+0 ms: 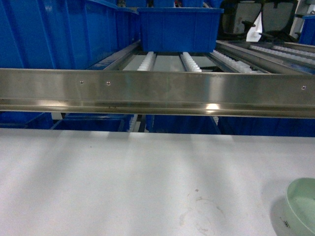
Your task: Place green bowl on second shelf with right arm
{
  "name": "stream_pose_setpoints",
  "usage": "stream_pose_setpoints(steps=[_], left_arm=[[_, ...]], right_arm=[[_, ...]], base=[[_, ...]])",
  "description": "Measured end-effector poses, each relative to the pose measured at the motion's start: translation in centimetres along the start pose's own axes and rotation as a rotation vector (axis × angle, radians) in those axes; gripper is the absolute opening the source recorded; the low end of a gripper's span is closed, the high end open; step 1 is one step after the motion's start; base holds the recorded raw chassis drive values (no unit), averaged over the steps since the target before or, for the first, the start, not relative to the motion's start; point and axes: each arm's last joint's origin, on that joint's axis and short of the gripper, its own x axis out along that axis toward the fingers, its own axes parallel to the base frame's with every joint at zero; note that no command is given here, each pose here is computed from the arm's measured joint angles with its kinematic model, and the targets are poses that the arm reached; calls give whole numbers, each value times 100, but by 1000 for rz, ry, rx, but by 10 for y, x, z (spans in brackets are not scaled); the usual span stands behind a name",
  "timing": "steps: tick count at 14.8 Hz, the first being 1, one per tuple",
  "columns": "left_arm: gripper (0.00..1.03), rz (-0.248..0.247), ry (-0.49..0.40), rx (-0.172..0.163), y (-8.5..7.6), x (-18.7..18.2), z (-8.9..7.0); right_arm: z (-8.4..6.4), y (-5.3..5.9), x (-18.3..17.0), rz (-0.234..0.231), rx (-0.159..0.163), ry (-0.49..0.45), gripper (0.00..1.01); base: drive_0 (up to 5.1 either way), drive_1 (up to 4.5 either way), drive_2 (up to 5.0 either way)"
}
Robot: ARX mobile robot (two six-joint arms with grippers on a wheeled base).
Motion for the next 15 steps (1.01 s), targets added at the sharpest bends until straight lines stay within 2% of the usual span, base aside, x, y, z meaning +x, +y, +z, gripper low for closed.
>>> stream_pose_setpoints(steps=[11, 12, 13, 14, 15], left_arm=[[98, 0, 0, 0, 0, 0, 0], [98, 0, 0, 0, 0, 0, 0], [98, 0, 0, 0, 0, 0, 0], [98, 0, 0, 0, 0, 0, 0], [98, 0, 0, 0, 0, 0, 0]], right_arm=[[0, 0, 0, 0, 0, 0, 98], [5, -2, 2, 28, 14, -35, 98], [17, -9, 13, 30, 59, -32, 98], [33, -23, 35, 8, 131, 10, 98], [39, -34, 60, 1, 157, 67, 98]], base=[[0, 0, 0], [0, 0, 0], [0, 0, 0], [0, 0, 0], [0, 0, 0]])
